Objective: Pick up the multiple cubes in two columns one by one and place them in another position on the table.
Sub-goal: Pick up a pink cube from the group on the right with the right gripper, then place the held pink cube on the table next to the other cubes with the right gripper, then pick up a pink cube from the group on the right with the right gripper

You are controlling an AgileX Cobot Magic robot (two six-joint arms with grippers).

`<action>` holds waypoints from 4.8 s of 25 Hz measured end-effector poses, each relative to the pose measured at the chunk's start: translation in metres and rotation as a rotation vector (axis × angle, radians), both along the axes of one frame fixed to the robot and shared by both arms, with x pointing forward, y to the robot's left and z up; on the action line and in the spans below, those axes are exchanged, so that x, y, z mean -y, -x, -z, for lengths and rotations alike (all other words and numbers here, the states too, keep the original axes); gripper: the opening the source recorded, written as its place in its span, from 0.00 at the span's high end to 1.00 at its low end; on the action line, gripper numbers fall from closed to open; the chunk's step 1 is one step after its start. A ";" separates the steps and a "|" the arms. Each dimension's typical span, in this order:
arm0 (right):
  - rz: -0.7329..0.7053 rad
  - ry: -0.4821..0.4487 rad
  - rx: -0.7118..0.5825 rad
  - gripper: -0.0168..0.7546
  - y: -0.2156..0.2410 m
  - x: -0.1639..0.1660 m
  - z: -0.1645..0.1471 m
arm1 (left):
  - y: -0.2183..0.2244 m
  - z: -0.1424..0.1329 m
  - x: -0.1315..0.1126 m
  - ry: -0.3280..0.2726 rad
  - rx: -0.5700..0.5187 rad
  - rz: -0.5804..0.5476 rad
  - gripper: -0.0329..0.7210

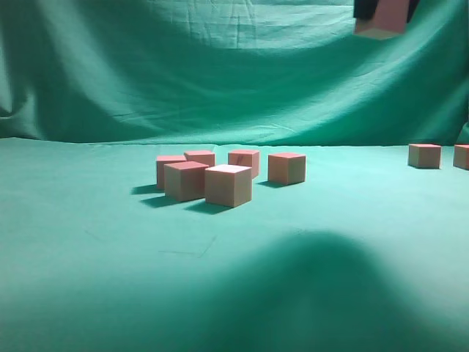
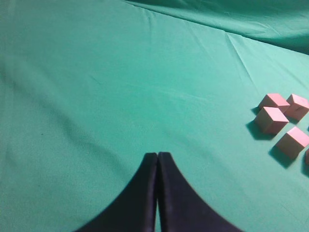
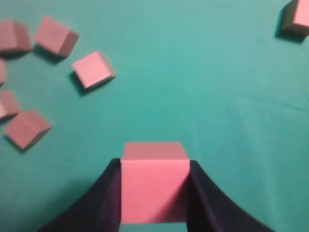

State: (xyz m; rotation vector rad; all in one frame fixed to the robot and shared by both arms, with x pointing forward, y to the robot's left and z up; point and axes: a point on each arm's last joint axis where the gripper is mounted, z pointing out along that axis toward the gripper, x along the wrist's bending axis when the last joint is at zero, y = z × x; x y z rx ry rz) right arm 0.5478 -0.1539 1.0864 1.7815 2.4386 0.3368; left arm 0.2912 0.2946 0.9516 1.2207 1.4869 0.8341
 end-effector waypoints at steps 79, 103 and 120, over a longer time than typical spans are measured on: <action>-0.076 0.189 -0.022 0.36 0.057 -0.132 0.132 | 0.000 0.000 0.000 0.000 0.000 0.000 0.96; 0.043 0.112 0.323 0.36 0.044 -0.032 -0.057 | 0.000 0.000 0.000 0.000 0.000 0.000 0.96; 0.548 0.218 0.033 0.36 0.002 0.144 0.017 | 0.000 0.000 0.000 0.000 0.000 0.000 0.96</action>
